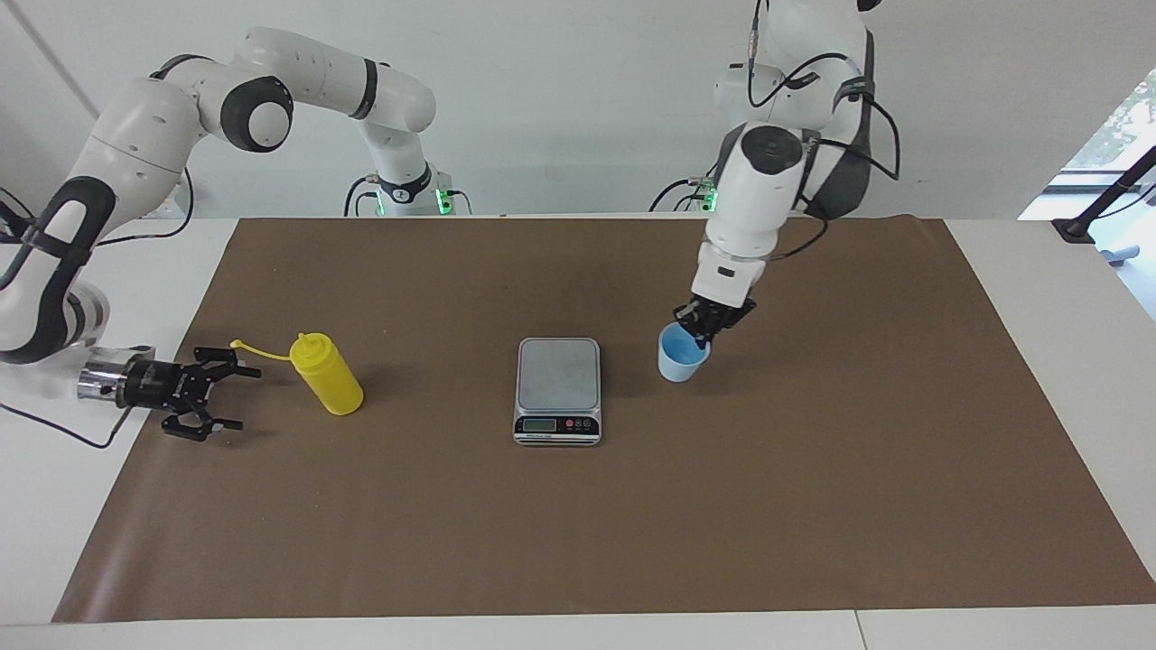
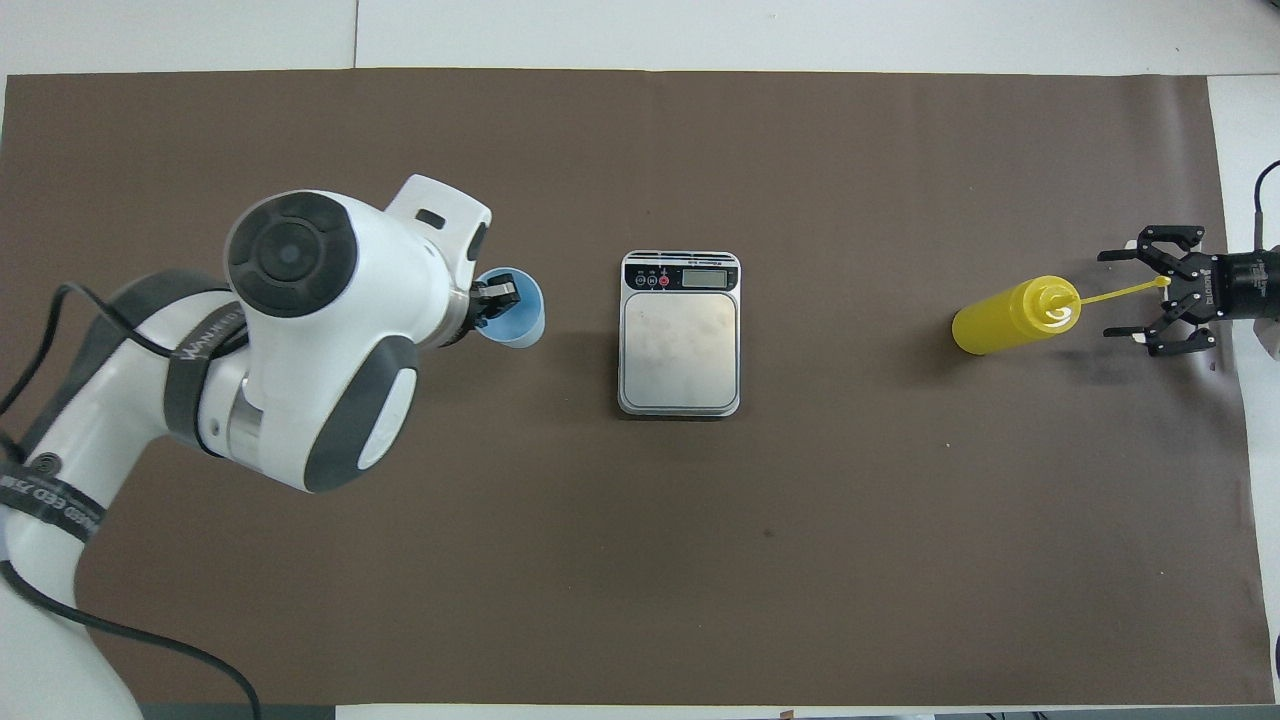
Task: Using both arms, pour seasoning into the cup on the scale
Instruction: 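Set the blue cup on the scale while the right gripper grasps the bottle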
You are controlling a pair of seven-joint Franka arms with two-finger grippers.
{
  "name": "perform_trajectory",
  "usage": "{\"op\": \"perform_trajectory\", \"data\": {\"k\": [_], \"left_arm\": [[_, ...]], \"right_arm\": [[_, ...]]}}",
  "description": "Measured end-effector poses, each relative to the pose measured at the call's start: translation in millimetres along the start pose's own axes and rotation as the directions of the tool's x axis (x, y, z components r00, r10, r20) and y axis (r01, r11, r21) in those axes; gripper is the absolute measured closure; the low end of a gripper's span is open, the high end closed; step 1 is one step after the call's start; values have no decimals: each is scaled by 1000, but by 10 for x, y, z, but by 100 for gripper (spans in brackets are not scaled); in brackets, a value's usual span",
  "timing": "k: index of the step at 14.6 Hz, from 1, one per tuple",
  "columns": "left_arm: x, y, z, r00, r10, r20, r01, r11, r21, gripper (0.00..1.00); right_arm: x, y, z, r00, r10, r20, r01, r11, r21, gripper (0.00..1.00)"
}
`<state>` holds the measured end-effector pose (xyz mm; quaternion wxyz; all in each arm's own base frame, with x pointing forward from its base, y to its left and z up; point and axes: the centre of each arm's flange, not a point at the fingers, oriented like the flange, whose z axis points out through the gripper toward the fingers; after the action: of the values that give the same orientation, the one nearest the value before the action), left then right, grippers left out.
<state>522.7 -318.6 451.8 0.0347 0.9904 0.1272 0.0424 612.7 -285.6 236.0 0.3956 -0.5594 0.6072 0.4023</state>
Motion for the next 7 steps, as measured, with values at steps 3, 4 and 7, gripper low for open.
{"op": "perform_trajectory", "data": {"k": [3, 4, 7], "left_arm": [[-391, 624, 28, 999, -33, 8, 33, 999, -8, 96], [-473, 781, 65, 999, -39, 9, 39, 999, -11, 96], [-628, 1097, 336, 999, -41, 26, 41, 999, 6, 96]], "right_arm": [[-106, 67, 141, 1000, 13, 1, -13, 1000, 6, 0], [-130, 132, 173, 1000, 18, 16, -18, 999, 26, 0], [-208, 357, 290, 999, 36, 19, -37, 997, 69, 0]]}}
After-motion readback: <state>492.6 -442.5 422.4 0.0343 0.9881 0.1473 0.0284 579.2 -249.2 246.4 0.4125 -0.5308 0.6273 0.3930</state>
